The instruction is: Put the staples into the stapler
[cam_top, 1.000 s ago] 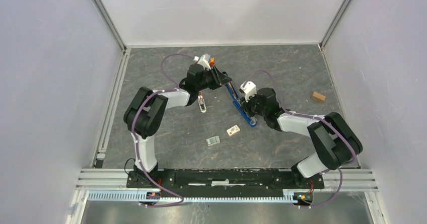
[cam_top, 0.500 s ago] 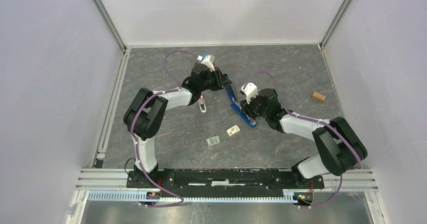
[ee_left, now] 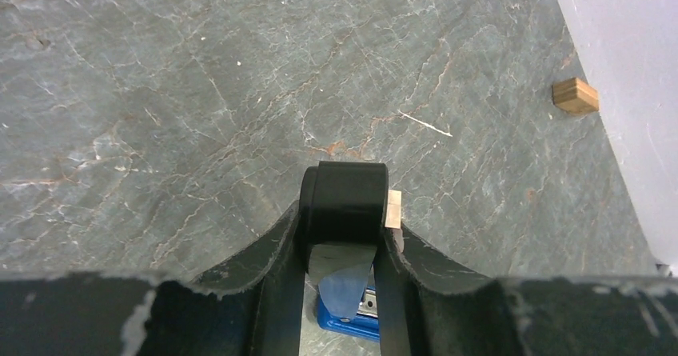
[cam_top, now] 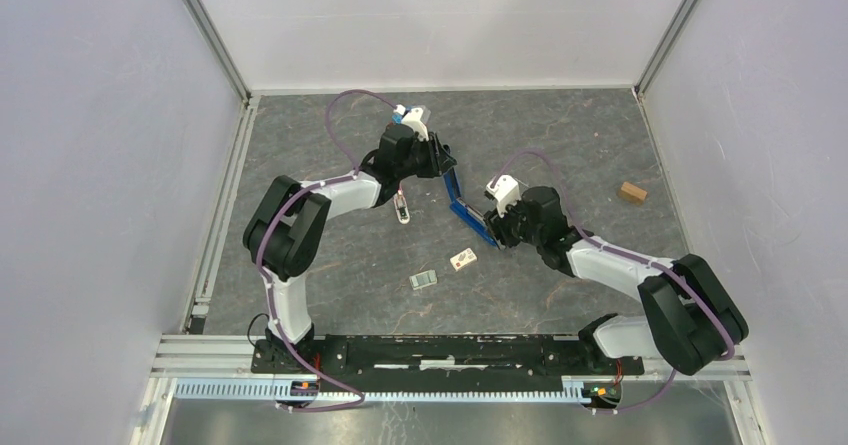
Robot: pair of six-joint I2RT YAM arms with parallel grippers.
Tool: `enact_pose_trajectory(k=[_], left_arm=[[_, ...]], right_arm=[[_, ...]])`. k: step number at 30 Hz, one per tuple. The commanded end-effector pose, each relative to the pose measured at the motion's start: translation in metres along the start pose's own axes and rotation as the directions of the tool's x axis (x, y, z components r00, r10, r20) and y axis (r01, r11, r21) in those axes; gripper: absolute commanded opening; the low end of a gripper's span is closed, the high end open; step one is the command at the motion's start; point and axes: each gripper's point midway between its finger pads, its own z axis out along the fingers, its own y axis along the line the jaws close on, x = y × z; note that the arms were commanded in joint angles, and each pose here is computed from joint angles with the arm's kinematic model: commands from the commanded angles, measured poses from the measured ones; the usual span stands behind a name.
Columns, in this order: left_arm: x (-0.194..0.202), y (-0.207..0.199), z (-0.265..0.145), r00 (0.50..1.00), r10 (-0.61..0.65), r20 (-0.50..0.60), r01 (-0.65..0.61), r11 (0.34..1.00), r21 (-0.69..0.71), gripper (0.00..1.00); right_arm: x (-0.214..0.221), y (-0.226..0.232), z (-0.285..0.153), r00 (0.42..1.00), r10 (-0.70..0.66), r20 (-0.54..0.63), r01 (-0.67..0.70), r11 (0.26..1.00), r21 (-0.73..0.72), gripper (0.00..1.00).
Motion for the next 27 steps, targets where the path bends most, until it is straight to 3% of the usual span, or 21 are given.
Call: enact_pose_trajectory(k=[1, 6, 15, 27], left_arm=[[-0.052, -0.028, -0.013, 0.981, 0.125, 0.152, -0.135, 0.989, 0.059, 0.02], [-0.053, -0.032, -0.017, 0.967, 0.163, 0.197, -0.184, 0.978, 0.094, 0.02], [-0.052, -0.047, -0.022, 0.944, 0.211, 0.255, -0.258, 0.952, 0.166, 0.02], [-0.048, -0.050, -0.022, 0.940, 0.220, 0.259, -0.270, 0.947, 0.175, 0.02]], right_arm=[[-0.003, -0.001, -0.003, 1.000, -0.004, 0.014, 0.003, 1.000, 0.011, 0.55], [0.002, 0.000, -0.007, 1.000, 0.007, 0.028, -0.007, 1.000, 0.016, 0.55], [-0.003, -0.008, -0.004, 0.999, 0.001, 0.053, -0.004, 0.998, 0.057, 0.44], [0.005, -0.001, 0.010, 0.999, 0.030, 0.035, -0.031, 0.999, 0.010, 0.48]])
